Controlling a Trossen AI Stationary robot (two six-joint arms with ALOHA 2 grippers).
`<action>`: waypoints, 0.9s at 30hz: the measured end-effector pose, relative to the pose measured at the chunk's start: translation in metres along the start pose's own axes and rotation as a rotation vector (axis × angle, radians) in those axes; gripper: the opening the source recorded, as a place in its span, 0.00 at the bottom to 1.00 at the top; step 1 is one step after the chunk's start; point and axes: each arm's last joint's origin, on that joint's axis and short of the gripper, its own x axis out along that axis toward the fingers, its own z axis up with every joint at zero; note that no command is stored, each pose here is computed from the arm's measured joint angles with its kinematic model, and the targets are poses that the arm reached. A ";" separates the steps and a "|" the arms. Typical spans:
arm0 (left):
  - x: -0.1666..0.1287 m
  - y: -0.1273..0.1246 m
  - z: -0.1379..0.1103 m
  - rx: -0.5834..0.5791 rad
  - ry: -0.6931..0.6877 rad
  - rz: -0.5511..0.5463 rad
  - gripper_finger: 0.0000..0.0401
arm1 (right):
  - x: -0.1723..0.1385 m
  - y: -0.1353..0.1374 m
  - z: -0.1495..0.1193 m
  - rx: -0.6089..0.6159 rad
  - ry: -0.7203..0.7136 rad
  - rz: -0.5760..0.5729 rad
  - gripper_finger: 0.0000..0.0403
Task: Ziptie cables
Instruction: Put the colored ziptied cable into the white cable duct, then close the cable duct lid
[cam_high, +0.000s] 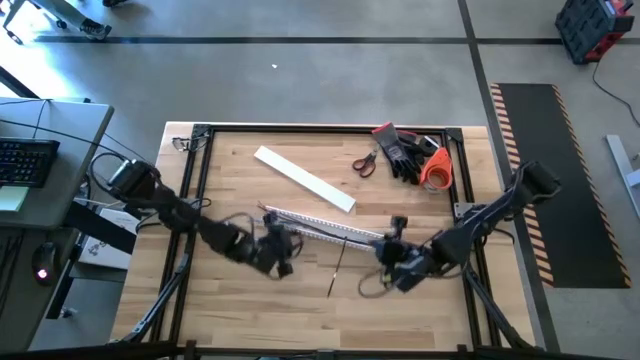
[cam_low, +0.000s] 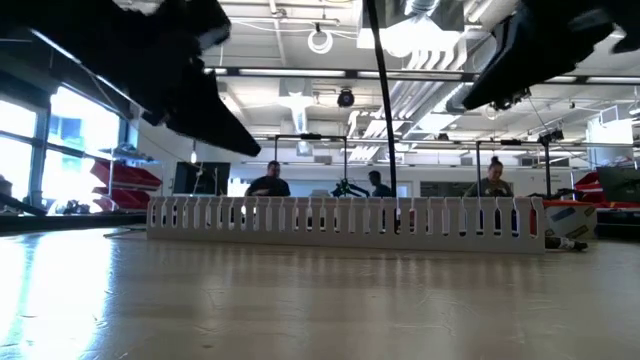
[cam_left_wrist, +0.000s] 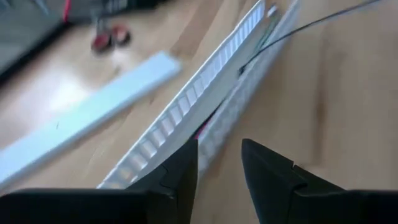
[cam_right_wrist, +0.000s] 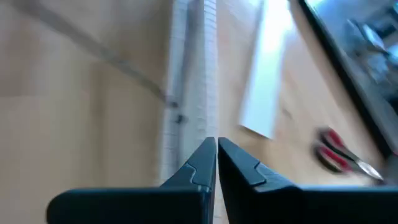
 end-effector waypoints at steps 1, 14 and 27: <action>0.005 0.007 0.001 0.005 0.033 -0.005 0.23 | 0.003 -0.006 0.000 0.007 0.011 -0.001 0.03; 0.030 0.037 0.001 -0.034 0.227 -0.289 0.16 | 0.039 -0.028 -0.005 0.039 -0.031 0.203 0.21; 0.008 0.023 0.034 -0.073 0.149 -0.395 0.16 | 0.083 -0.061 0.009 0.187 -0.285 0.184 0.39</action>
